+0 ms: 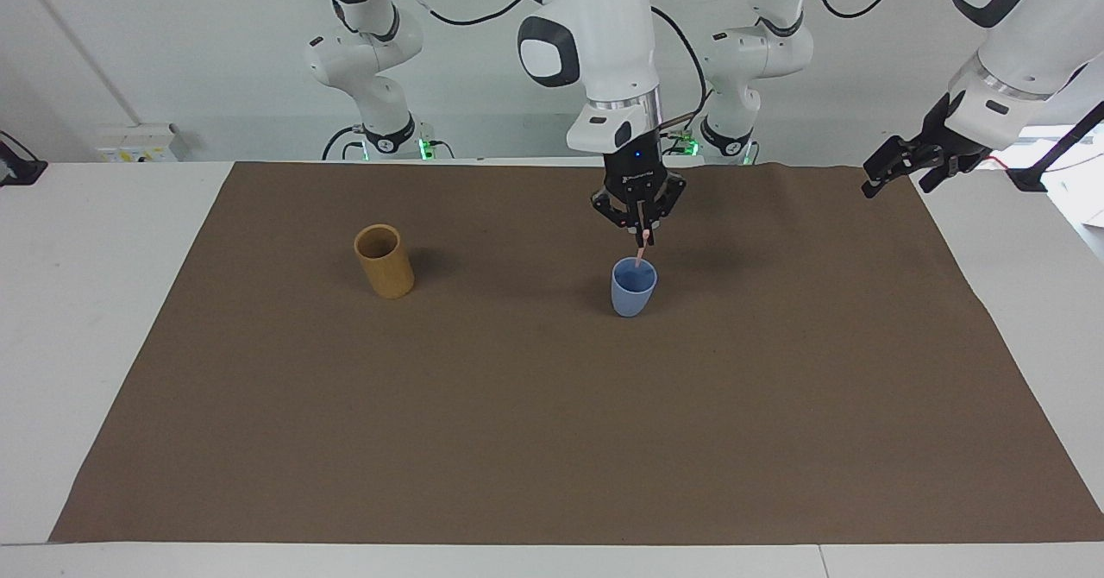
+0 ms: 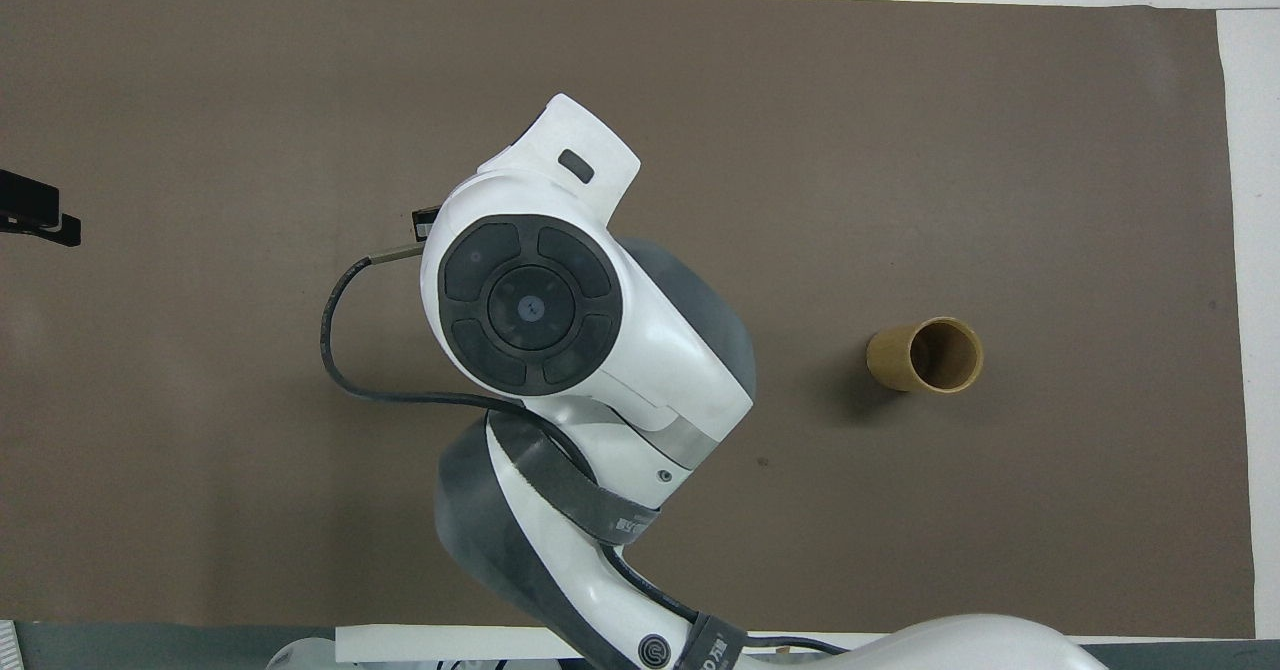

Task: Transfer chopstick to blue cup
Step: 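Carry the chopstick with the right gripper over the blue cup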

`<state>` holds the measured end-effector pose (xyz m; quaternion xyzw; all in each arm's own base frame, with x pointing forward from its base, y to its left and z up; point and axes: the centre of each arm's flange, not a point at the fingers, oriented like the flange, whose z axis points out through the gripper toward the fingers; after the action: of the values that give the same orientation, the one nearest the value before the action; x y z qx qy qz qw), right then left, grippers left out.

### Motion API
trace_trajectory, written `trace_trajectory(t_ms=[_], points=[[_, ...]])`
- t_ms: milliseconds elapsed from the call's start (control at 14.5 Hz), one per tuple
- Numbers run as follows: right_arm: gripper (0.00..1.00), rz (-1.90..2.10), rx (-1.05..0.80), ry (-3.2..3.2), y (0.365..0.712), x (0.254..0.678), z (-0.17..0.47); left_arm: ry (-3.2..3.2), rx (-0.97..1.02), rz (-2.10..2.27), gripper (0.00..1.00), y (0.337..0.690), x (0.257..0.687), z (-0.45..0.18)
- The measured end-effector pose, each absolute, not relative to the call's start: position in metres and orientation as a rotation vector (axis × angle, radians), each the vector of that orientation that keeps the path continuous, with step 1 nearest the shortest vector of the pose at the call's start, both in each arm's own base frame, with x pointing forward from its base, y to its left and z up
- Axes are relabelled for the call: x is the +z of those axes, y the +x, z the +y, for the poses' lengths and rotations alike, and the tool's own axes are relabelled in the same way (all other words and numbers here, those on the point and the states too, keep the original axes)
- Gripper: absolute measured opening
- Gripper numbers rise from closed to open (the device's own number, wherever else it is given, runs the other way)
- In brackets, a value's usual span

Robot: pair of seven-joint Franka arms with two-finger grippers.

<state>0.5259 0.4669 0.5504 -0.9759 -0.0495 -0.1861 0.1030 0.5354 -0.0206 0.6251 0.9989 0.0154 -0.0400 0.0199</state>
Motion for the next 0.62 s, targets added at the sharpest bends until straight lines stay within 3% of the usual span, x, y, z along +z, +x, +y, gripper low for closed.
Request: trace_trajectory(t_ms=[412, 619], points=[[0.12, -0.156, -0.557, -2.874, 0.519, 0.525, 0.46, 3.099, -0.124, 0.048, 1.0, 0.535, 0.625, -0.021], [0.44, -0.149, -0.56, -2.876, 0.519, 0.528, 0.455, 3.099, -0.124, 0.048, 1.0, 0.535, 0.625, -0.021]])
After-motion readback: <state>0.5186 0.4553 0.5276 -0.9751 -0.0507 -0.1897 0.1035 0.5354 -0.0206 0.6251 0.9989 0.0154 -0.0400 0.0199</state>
